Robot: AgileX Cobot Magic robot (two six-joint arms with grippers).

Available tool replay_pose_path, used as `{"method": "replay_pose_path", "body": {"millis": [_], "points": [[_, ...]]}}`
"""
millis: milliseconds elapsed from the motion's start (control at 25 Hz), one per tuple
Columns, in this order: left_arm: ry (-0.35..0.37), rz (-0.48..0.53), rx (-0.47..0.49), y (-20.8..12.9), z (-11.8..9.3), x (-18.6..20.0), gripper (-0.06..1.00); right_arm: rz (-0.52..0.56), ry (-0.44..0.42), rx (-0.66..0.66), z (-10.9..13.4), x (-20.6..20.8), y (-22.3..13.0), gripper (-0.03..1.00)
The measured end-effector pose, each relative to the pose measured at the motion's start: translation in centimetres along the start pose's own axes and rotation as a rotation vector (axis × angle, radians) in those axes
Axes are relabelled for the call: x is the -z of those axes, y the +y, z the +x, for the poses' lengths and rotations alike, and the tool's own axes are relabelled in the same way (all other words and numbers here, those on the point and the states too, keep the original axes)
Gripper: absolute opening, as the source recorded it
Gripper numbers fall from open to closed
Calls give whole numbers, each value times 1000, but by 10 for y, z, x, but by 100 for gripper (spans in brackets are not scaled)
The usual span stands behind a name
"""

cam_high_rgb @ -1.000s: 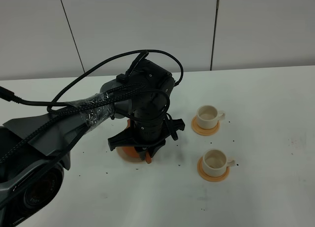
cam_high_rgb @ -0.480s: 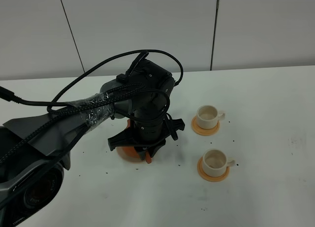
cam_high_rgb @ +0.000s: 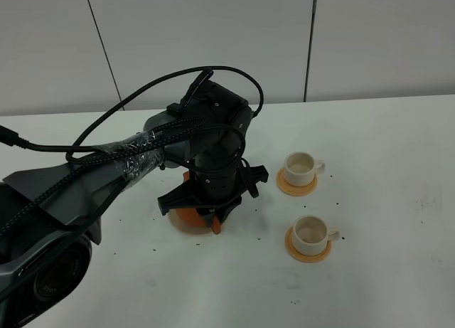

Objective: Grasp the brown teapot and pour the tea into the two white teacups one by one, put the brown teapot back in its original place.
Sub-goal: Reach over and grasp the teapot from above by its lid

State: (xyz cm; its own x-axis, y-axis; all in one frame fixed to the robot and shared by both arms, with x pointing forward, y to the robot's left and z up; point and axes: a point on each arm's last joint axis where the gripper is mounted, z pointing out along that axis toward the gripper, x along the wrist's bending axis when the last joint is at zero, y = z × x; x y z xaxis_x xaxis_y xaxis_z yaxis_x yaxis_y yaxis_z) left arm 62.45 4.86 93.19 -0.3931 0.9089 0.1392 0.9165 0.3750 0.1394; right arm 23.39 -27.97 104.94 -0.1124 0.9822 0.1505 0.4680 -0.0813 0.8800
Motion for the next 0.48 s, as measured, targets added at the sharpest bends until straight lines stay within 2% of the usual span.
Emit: {"method": "replay_pose_path", "body": {"millis": [480], "points": [[-1, 1, 5, 0, 0, 0, 29, 0, 0, 1, 0, 0, 0, 24]]}}
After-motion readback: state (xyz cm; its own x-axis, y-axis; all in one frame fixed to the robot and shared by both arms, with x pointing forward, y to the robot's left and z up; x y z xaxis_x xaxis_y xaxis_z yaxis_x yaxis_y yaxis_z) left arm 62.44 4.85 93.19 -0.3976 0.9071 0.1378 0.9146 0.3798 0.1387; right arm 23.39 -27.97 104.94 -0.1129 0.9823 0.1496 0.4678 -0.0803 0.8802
